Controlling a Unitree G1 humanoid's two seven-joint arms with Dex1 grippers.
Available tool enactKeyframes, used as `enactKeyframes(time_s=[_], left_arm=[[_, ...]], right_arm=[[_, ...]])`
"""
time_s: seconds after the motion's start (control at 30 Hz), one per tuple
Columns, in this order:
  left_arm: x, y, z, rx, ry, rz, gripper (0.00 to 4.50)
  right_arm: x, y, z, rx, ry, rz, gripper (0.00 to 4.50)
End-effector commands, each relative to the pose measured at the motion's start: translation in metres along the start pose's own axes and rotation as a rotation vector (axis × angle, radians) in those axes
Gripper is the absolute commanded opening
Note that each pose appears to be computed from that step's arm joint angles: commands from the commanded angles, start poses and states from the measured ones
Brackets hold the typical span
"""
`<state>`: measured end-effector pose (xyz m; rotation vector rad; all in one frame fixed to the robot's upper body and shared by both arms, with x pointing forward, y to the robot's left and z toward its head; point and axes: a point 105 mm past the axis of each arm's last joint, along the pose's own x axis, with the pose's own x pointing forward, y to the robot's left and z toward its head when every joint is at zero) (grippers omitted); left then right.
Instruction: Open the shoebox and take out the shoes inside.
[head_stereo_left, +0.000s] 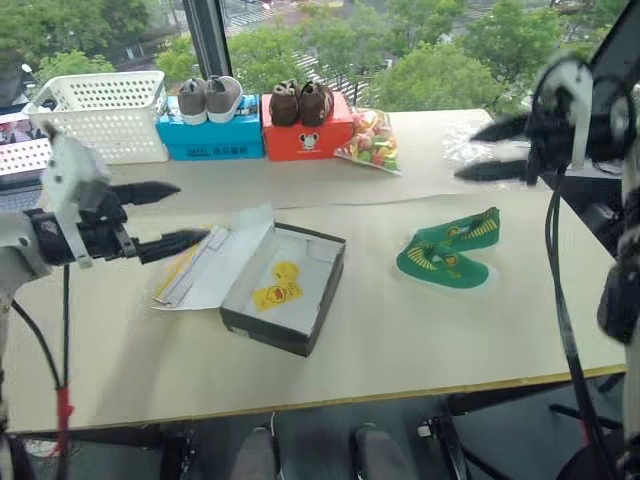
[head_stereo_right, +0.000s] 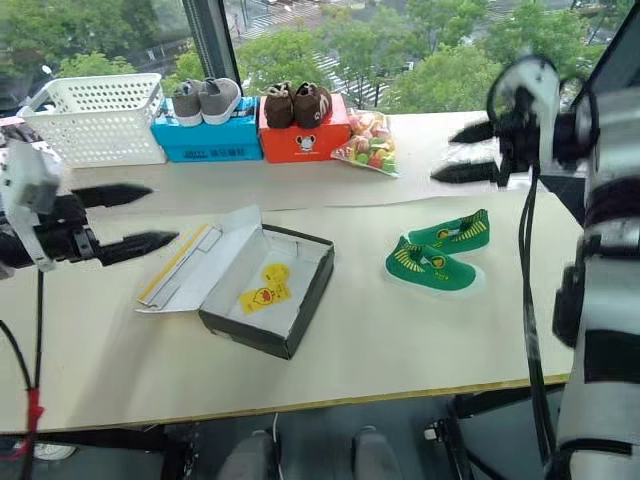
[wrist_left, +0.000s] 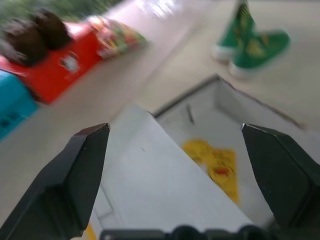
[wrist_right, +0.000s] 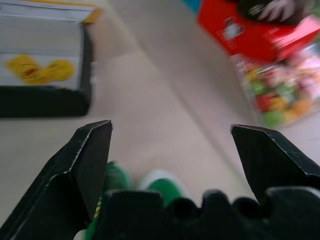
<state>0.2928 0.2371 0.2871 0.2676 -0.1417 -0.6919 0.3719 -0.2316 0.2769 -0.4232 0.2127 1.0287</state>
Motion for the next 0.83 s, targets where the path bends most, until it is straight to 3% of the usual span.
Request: enactKeyframes(time_s=[0.03, 0.17, 0.3, 0.4, 0.47, 0.63, 0.83], left_arm=[[-0.011, 0.008, 0.005, -0.052, -0.101, 0.167, 4.5], [-0.018, -0.009, -0.031, -0.136, -0.033, 0.177, 4.5], [-0.019, -0.016, -0.046, -0.171, -0.028, 0.231, 4.5], [-0.016, -0.02, -0.061, -0.196, -0.057, 0.33, 4.5], [-0.017, -0.024, -0.075, -0.208, -0.043, 0.392, 4.5], [-0.03, -0.052, -0.124, -0.27, 0.063, 0.466, 4.5], [-0.04, -0.074, -0.15, -0.265, 0.118, 0.542, 4.5]], right_arm=[[-0.004, 0.02, 0.018, 0.033, -0.127, -0.078, 4.47], [-0.009, 0.03, 0.005, 0.088, -0.098, -0.242, 4.47], [0.006, 0.021, -0.01, 0.124, -0.135, -0.539, 4.47], [0.011, 0.033, -0.044, 0.084, -0.116, -0.805, 4.47], [0.009, 0.049, -0.061, 0.12, -0.143, -0.895, 4.47], [0.015, 0.104, -0.095, 0.171, -0.157, -0.93, 4.47], [0.021, 0.122, -0.12, 0.22, -0.131, -0.95, 4.47]])
